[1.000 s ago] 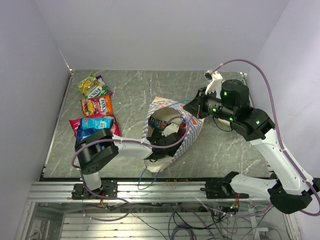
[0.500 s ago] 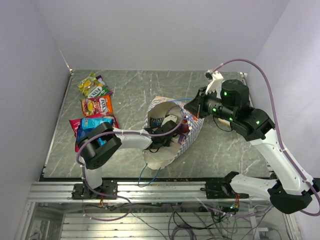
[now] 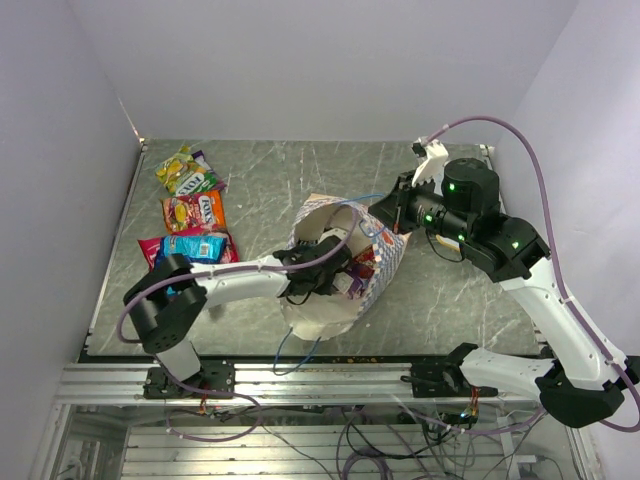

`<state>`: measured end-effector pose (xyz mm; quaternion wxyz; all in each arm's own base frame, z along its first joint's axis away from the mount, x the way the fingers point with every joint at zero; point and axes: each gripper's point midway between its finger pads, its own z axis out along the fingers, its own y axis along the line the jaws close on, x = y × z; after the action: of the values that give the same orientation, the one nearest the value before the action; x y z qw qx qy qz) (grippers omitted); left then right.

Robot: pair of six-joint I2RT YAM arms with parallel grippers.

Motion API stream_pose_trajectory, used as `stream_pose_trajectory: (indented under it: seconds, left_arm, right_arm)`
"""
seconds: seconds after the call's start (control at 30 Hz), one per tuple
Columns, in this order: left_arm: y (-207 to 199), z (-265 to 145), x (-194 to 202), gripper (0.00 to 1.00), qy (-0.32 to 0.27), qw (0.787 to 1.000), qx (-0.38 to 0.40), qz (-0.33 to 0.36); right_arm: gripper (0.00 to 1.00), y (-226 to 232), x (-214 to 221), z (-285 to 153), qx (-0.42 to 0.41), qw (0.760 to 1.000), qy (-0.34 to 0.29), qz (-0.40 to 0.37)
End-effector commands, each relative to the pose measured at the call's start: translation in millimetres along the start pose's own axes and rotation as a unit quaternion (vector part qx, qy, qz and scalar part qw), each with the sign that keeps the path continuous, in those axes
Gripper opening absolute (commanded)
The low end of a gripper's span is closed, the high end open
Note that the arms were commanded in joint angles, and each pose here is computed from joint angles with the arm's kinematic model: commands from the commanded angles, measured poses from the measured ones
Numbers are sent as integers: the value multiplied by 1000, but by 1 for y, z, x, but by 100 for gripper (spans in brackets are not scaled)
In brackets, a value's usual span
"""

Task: Take the snacks out of the paper bag
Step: Take out the snack from the paper bag.

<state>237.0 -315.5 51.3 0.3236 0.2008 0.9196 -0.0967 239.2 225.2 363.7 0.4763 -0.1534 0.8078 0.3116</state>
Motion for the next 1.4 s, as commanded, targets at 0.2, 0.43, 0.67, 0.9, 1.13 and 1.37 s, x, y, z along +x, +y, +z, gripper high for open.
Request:
stream_pose_trajectory:
  seconds: [0.2, 0.43, 0.67, 0.9, 1.13, 1.37]
  left_arm:
    - [-16, -71, -22, 7, -19, 996, 83, -41]
    - [-15, -118, -26, 7, -41, 990, 128, -51]
    - [-19, -164, -55, 7, -86, 981, 168, -50]
    - [-25, -201, -63, 7, -89, 973, 212, -32]
    - [-10, -246, -81, 7, -112, 971, 206, -36]
    - [15, -311, -124, 7, -173, 968, 178, -47]
  right_arm:
    - [0, -9, -10, 4, 22, 999, -28, -7]
    - [0, -13, -11, 5, 34, 999, -36, 2]
    - [0, -17, -17, 4, 49, 998, -44, 2]
    - [0, -22, -19, 5, 64, 997, -53, 8]
    - [0, -26, -19, 12, 73, 996, -46, 5]
    - [0, -31, -21, 16, 87, 995, -56, 11]
